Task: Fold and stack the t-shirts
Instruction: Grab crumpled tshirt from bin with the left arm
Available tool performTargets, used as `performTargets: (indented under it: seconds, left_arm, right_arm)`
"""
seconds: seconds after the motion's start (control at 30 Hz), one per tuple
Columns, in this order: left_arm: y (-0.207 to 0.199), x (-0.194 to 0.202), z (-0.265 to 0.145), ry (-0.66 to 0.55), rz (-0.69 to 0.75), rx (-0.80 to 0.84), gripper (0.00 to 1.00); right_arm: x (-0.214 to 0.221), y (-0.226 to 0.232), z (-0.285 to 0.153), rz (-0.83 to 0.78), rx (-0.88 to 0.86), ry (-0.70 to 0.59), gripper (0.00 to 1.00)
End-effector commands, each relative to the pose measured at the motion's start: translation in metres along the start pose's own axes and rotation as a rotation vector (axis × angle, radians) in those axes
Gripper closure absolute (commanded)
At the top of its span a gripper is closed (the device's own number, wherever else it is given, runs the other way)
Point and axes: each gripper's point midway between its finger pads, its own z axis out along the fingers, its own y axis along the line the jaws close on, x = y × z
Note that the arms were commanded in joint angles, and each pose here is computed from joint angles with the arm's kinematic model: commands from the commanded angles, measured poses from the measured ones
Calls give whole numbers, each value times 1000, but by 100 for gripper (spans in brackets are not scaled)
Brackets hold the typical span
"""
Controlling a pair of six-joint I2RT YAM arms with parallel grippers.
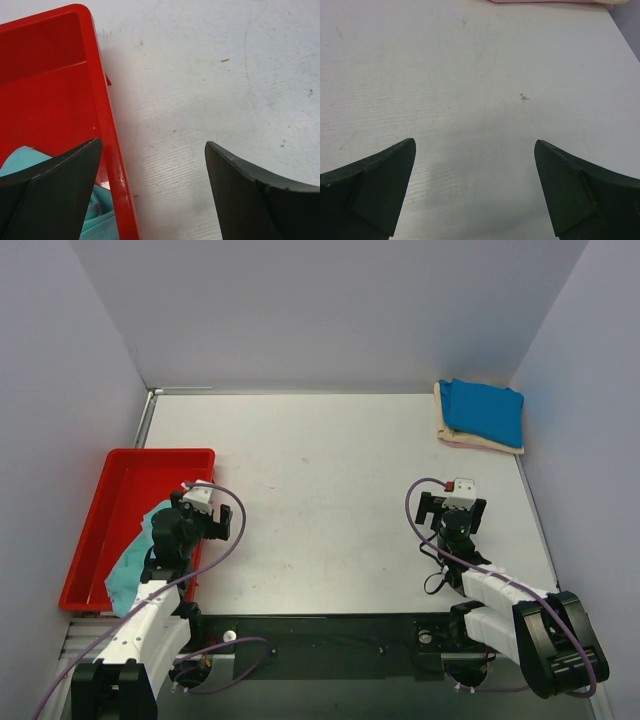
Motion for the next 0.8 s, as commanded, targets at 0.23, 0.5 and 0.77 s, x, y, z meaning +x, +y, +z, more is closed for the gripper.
performTargets:
  seconds: [0.23, 0.5, 0.77]
  left_arm:
    - [19, -84, -21, 57, 317, 34, 5]
    - [107, -88, -21, 473, 186, -62, 7]
    - [115, 11, -17, 837, 122, -21, 5]
  right_arm:
    - [-33, 2, 0, 54, 7, -81, 0]
    - [-96, 42, -15, 102, -221, -115, 3]
    - [-126, 83, -46, -30, -433, -106, 5]
